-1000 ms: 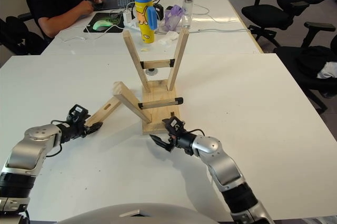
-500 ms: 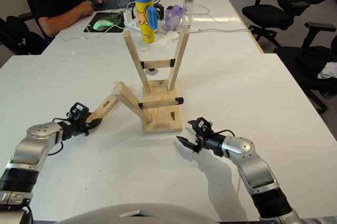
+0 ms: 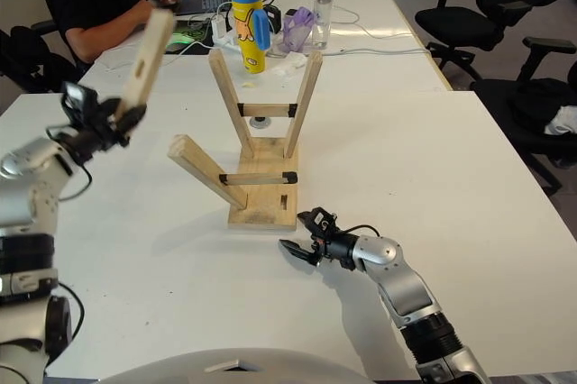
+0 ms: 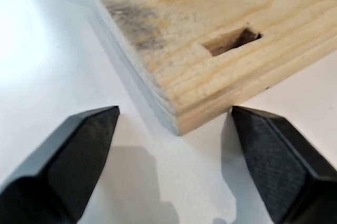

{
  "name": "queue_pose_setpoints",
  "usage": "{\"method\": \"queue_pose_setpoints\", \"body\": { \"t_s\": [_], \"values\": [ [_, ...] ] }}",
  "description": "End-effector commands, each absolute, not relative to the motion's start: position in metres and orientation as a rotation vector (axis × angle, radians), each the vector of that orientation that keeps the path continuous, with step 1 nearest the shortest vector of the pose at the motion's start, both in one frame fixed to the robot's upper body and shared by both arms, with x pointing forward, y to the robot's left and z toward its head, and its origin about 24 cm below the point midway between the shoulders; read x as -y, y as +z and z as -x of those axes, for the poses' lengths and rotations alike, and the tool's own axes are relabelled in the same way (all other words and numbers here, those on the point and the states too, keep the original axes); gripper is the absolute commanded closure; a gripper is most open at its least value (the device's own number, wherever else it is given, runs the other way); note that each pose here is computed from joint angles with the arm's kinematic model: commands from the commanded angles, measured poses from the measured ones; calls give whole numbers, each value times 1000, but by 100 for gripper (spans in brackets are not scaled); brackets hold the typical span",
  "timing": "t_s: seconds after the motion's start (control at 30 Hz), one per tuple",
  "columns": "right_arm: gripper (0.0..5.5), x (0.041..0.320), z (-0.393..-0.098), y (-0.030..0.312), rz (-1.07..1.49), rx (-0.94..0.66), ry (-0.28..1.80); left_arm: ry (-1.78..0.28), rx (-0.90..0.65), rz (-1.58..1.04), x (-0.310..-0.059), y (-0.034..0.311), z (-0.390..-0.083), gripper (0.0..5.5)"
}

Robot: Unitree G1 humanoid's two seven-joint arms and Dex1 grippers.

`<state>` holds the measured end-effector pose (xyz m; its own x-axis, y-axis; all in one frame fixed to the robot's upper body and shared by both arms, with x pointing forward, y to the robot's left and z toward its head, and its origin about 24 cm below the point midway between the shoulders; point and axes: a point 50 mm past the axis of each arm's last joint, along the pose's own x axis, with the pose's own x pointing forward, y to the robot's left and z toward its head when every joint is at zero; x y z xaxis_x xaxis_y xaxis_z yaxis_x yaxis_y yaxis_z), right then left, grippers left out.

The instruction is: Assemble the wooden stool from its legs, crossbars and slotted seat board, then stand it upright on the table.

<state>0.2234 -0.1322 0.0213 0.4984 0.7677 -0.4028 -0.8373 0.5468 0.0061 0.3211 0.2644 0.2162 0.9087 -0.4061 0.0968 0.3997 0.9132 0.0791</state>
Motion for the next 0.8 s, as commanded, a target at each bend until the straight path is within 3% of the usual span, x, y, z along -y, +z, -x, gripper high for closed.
{"method": "queue_pose_setpoints", "body": {
  "t_s": [0.03, 0.13, 0.2, 0.4, 0.5, 0.6, 0.8],
  "values": [
    [154, 124, -221, 20, 165, -395, 1040, -658, 391, 98, -238, 302, -305, 343],
    [154, 129, -223, 22, 148, -397, 1027, -1033, 457, 246, -195, 341, -273, 343],
    [154, 137, -227, 26, 136, -394, 987, -1196, 435, 296, -169, 345, -259, 343],
    [154, 180, -221, 72, 14, -406, 1044, -1436, 177, 514, -99, 282, -234, 343],
    [154, 191, -206, 115, -172, -383, 1254, -1433, 15, 563, -86, 241, -230, 343],
    [154, 210, -210, 153, -353, -260, 1308, -1437, -84, 539, -84, 214, -226, 343],
    [154, 230, -221, 179, -585, -164, 1285, -1465, -210, 538, -89, 179, -221, 343]
  ]
}}
